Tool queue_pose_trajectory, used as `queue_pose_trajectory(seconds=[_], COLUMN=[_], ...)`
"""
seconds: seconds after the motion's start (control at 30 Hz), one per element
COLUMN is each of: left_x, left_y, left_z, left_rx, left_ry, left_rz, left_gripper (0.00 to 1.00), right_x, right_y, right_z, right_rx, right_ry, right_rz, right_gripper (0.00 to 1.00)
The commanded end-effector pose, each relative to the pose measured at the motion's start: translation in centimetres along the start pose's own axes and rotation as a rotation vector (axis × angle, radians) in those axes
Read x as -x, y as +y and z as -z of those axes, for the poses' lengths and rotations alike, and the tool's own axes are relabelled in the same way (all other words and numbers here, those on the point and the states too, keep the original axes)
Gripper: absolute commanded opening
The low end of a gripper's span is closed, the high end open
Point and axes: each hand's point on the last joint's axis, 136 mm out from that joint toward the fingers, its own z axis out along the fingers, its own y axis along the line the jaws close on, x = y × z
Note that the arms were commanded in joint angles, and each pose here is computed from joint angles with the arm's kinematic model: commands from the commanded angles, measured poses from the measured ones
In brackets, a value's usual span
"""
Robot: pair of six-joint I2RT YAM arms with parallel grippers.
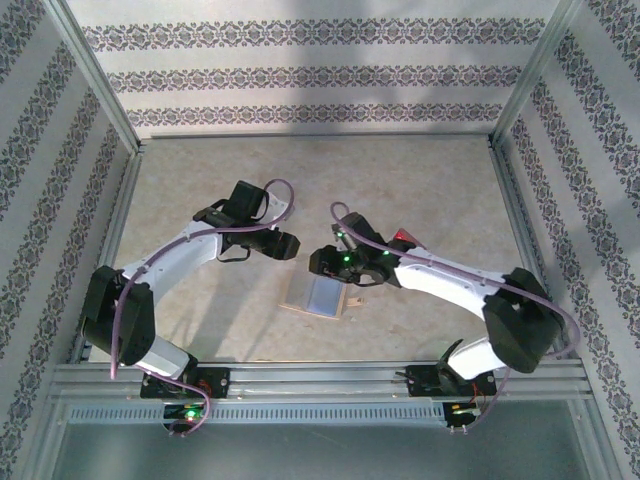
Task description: Put the credit cards into the card holder
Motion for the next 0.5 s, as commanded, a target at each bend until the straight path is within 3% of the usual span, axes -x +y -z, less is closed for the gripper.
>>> queue_pose_trajectory(seconds=[0.0,0.2,0.33,0.47], left_x=[1.6,3.3,4.6,6.5], left_y=[-1.1,-3.3,-5.5,-6.9], left_z=[1.7,1.7,0.7,-0.6], left_rx=[-0.022,-0.023,-0.024,-0.001], left_ry=[-0.02,0.012,0.017,-0.021], left_rz=[-0.067,-0.187,-0.309,-0.353], left_gripper=[0.62,0.65,0.81,0.93], right_x=[0.4,3.1,5.1,6.5], right_y=[-3.2,-5.6,-7.1,-9.4], right_z=[3.4,9.1,12.1,14.4], right_rx=[-0.18,-0.34,-0.365,-0.363], right_ry=[-0.034,-0.084,-0.149,-0.177], right_rz=[0.073,0.152,0.152,0.093], right_gripper=[0.51,0.61,0.71,0.76])
